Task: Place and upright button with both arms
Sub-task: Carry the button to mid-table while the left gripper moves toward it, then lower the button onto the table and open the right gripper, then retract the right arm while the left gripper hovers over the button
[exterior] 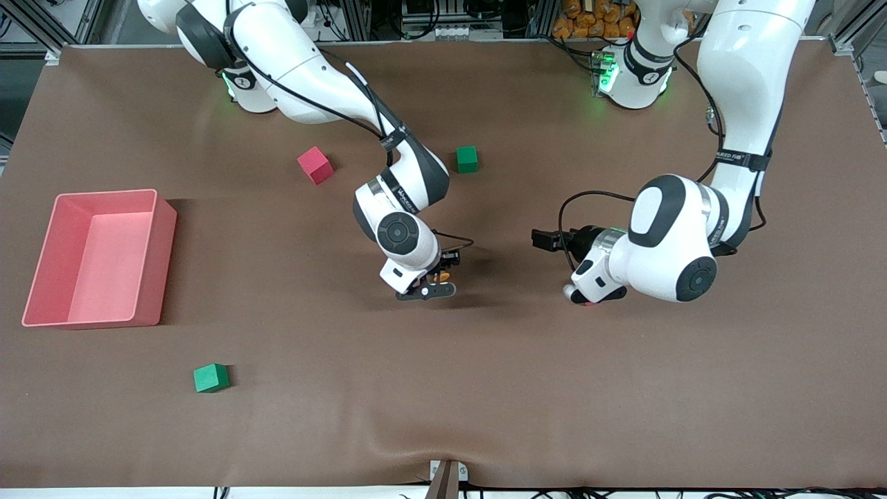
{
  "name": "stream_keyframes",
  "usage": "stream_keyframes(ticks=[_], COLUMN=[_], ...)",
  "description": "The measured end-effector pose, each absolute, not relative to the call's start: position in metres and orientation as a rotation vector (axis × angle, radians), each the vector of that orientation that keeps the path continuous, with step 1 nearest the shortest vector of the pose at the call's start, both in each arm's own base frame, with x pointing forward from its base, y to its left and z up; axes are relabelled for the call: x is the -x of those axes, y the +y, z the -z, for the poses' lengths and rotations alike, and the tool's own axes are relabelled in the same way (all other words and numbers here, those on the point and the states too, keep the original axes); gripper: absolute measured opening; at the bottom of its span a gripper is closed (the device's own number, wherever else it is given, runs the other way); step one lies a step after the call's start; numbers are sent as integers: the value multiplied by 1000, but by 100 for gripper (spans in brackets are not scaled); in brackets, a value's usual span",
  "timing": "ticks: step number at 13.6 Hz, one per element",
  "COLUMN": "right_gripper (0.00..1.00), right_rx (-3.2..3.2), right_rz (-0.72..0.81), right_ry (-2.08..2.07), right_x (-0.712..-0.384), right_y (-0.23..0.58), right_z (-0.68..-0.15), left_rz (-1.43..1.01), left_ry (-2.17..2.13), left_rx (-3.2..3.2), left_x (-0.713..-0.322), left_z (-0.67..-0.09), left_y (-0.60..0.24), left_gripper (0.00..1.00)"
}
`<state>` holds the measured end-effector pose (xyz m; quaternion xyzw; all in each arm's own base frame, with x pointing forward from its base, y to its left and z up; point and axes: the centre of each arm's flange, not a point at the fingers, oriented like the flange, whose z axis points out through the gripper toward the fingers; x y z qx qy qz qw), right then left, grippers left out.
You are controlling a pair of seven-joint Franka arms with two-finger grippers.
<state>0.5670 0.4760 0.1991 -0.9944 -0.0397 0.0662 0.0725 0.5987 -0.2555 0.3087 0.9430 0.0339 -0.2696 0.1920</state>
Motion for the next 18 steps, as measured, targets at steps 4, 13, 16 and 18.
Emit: stream_keyframes(ticks=[4,13,16,18], right_gripper=[100,100,100,100], right_rx=[2971,2934,2925,2917], right_rz=[-143,-194,-194,-213], right_ry=[-90,251,367,417], right_x=[-586,-682,-686,-688], right_y=[466,257,187,134], right_z=[-236,-444,-486,-502], left_rz=[768,700,673,648], left_ry=[197,446,551,588], left_rx=[-2606,-2521,-2502,-2496], left_x=[-602,-606,-598,-595], left_z=[-293,-256,-249,-240], left_y=[-277,-374,-417,-439], left_gripper=[96,89,87,87])
